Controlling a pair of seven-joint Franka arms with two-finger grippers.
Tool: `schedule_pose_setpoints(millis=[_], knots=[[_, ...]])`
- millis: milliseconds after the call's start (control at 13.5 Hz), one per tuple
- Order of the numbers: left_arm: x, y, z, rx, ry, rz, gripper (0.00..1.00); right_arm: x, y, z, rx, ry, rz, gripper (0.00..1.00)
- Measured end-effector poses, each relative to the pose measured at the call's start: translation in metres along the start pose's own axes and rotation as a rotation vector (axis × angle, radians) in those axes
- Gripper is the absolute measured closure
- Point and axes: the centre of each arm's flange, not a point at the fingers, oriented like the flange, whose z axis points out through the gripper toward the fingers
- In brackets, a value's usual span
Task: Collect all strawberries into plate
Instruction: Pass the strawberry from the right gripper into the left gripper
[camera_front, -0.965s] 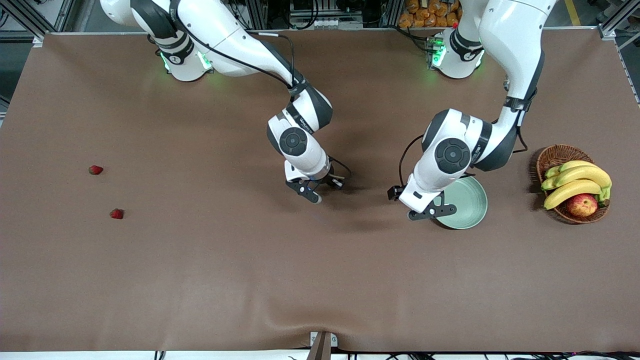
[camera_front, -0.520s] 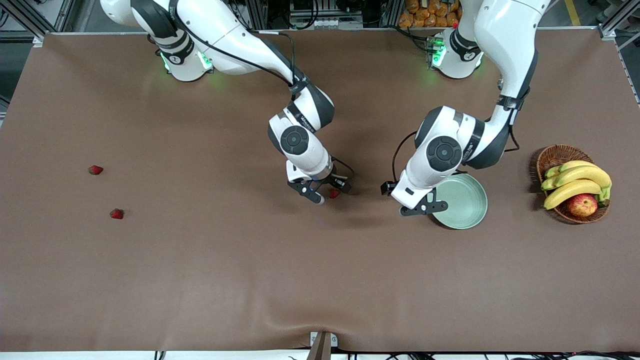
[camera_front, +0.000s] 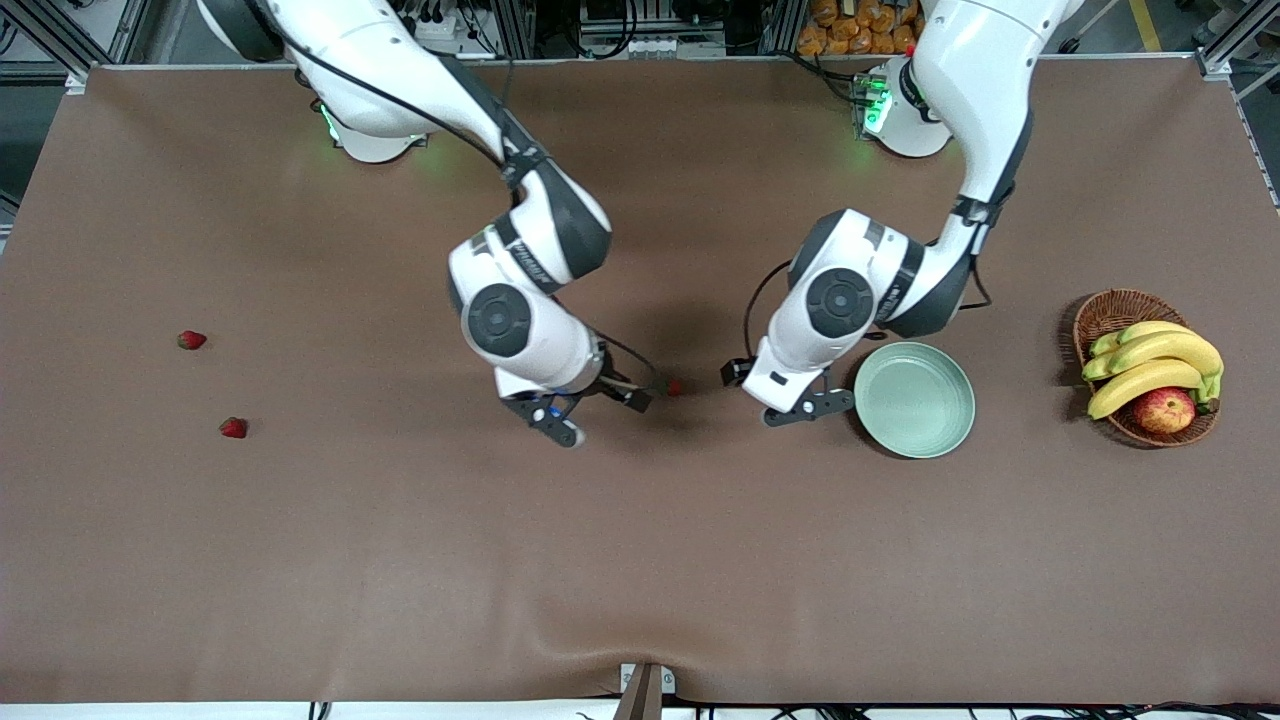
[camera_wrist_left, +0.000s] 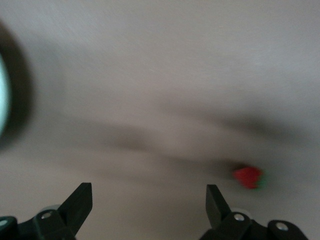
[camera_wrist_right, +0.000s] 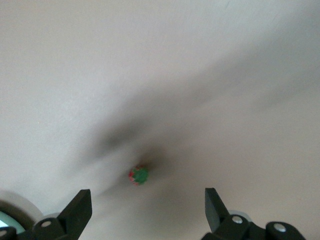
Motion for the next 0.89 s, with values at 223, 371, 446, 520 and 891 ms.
schedule_pose_setpoints(millis=[223,371,446,520,891], knots=[[-0.019,0.041,0.017,-0.012,-0.004,-0.221,0.00,0.059,0.046,-0.047,-0.027,-0.029,-0.104,0.00],[-0.025,0.055,0.035,-0.004,-0.014,-0.334,0.00,0.098,0.085,-0.071,-0.073,-0.042,-0.167,0.00],[-0.027,0.061,0.044,-0.002,-0.018,-0.392,0.00,0.114,0.105,-0.082,-0.115,-0.037,-0.204,0.00],[-0.028,0.066,0.050,-0.003,-0.021,-0.456,0.00,0.127,0.122,-0.090,-0.156,-0.035,-0.237,0.00],[-0.035,0.087,0.067,-0.014,-0.025,-0.745,0.00,0.193,0.217,-0.118,-0.238,-0.055,-0.376,0.00]])
